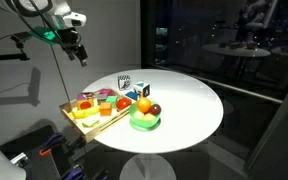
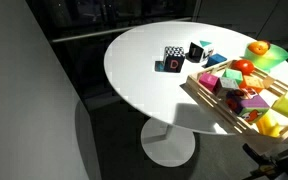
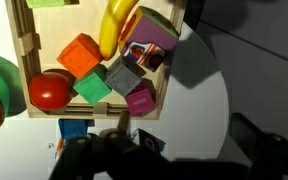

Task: Remove the orange plushy cube from the crate and put it on the table

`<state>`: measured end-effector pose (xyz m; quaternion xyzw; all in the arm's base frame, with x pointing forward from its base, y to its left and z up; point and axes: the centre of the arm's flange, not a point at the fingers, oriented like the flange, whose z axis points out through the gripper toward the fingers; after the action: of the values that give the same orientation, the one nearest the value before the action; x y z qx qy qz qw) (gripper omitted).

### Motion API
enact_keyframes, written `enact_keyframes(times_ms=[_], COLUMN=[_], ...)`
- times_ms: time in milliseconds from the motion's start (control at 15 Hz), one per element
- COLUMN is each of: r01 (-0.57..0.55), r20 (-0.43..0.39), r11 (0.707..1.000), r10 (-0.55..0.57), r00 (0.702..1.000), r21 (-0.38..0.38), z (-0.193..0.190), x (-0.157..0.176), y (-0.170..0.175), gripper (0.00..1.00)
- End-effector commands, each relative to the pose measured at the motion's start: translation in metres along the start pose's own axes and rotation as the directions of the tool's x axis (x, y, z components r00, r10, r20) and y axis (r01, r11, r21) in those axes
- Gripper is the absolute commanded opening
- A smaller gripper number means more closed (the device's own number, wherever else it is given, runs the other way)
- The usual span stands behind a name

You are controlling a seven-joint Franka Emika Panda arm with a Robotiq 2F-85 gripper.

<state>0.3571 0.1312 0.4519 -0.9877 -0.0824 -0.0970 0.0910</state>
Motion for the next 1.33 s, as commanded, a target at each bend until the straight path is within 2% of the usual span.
enact_keyframes(times_ms=[0, 400, 733, 1000, 1267], r01=[0.0, 0.005, 0.064, 0.168, 0.27], r20=[0.0, 0.004, 0.101, 0.185, 0.234], r11=[1.0, 1.0, 0.994, 0.975, 0.955], r10=[0.0, -0.005, -0.054, -0.14, -0.235], r00=[1.0, 1.0, 0.993, 0.973, 0.943], r21=[0.0, -0.018, -0.09, -0.148, -0.127], z=[0.0, 0.003, 0.025, 0.053, 0.082], x=[0.0, 0.003, 0.009, 0.008, 0.007], y=[0.0, -0.003, -0.013, -0.012, -0.005], gripper=[1.0, 1.0, 1.0, 1.0, 1.0])
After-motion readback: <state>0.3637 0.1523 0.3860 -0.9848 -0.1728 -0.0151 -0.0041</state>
